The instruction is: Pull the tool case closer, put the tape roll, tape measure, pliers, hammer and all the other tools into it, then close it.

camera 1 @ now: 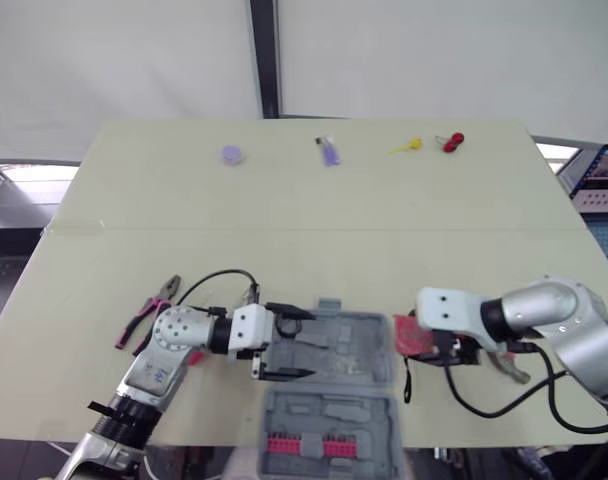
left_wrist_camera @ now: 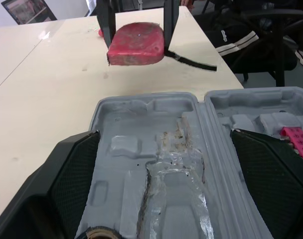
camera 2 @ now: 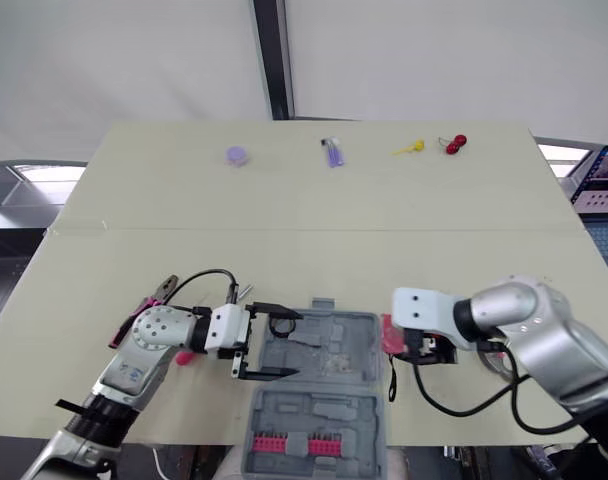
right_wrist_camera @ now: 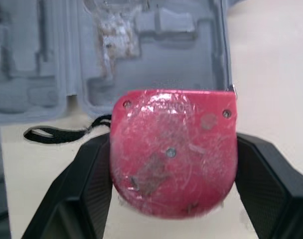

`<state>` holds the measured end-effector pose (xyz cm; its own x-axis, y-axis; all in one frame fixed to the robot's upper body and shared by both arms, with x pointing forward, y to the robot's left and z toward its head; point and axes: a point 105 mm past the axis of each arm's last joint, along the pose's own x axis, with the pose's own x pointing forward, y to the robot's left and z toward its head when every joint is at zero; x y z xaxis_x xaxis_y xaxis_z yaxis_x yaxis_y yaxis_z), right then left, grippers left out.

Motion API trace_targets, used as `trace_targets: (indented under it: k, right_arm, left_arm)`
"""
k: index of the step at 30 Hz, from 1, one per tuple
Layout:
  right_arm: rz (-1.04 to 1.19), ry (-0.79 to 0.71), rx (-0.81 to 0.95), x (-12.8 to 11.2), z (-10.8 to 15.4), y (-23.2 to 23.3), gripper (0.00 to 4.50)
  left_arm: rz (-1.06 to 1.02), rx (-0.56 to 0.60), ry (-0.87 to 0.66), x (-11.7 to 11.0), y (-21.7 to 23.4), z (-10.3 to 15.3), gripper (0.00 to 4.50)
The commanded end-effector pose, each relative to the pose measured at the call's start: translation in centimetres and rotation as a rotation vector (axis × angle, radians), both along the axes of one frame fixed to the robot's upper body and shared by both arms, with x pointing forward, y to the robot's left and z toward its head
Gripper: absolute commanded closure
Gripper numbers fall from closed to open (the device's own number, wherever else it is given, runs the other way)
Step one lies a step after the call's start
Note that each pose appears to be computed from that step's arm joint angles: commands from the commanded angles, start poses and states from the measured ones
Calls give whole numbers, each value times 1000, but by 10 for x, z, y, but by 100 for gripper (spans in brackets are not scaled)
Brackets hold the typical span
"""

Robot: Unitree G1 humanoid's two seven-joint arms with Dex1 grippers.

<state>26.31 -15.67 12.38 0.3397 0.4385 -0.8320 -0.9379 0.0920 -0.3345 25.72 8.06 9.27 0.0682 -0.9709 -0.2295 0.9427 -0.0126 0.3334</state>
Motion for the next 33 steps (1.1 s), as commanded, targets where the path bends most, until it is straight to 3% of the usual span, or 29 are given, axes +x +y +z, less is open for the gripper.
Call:
trace_targets:
  k: [1, 14, 33]
  right_arm:
    - [25, -83, -114, 8, -4, 18, 155]
    - [75, -126, -231, 25, -11, 54, 155]
    - [152, -112, -224, 17, -23, 73, 155]
  left_arm:
    - [26, -18, -45, 5, 3, 6, 0]
    - [83, -58, -45, 8, 13, 0, 0]
    - [81, -87, -82, 6, 9, 3, 0]
